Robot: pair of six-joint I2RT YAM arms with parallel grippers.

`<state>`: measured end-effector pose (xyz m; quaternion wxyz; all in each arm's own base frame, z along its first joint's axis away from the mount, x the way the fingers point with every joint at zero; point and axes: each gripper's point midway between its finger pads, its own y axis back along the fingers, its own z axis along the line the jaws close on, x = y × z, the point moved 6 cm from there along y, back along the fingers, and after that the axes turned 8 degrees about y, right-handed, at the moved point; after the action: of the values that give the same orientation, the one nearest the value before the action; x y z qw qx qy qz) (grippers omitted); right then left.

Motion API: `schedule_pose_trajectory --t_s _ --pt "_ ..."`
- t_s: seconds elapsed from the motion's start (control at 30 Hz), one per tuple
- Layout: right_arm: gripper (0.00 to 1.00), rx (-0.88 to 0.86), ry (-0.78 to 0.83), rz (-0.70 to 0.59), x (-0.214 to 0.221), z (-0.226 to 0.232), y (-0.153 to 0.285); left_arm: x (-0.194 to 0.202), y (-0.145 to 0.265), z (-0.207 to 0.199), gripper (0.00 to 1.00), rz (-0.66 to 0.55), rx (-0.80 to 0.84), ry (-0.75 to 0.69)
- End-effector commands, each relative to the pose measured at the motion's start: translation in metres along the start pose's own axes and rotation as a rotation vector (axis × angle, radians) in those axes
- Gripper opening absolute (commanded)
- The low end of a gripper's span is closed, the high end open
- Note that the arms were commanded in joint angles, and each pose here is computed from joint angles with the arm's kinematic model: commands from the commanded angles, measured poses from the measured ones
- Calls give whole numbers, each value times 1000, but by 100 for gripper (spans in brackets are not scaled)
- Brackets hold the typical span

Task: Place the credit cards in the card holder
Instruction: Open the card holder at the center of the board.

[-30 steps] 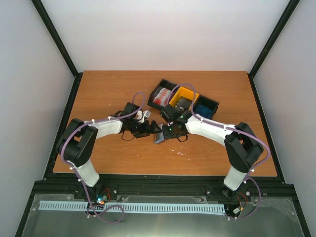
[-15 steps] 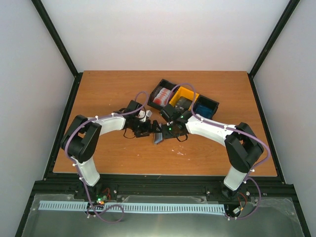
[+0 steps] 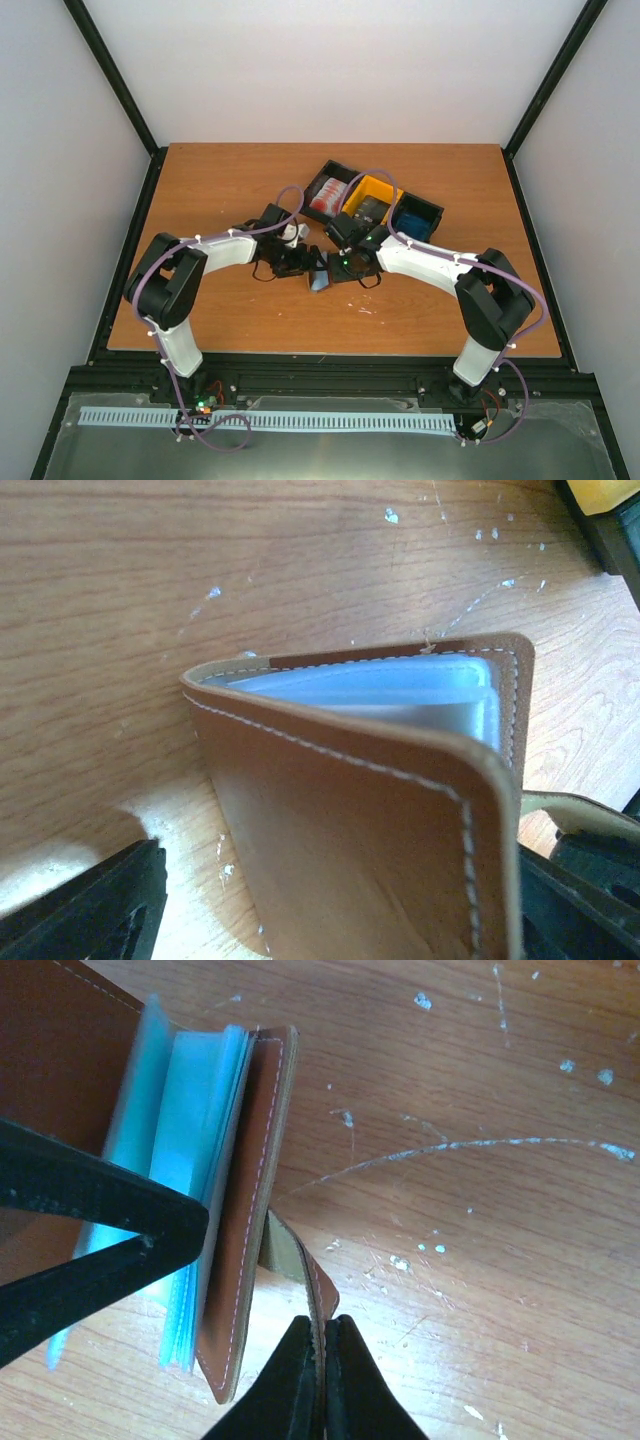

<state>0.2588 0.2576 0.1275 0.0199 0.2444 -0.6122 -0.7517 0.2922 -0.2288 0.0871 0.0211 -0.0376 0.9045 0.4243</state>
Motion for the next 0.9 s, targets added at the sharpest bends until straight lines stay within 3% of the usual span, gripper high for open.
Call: schedule_pose_trajectory --t_s 0.0,0.1,0.3,0.5,0.87 --pt "3 24 -23 -13 1 -5 2 16 -5 16 86 42 -69 9" --pt "3 31 -28 -7 2 -6 1 17 -4 13 86 41 -49 -1" --pt "3 30 -29 -6 2 -7 1 16 2 7 96 25 -25 -33" --pt "3 31 -29 -3 3 -8 0 16 3 8 97 20 -36 -30" --pt "3 53 -32 -10 3 -11 3 15 -2 24 69 16 -146 16"
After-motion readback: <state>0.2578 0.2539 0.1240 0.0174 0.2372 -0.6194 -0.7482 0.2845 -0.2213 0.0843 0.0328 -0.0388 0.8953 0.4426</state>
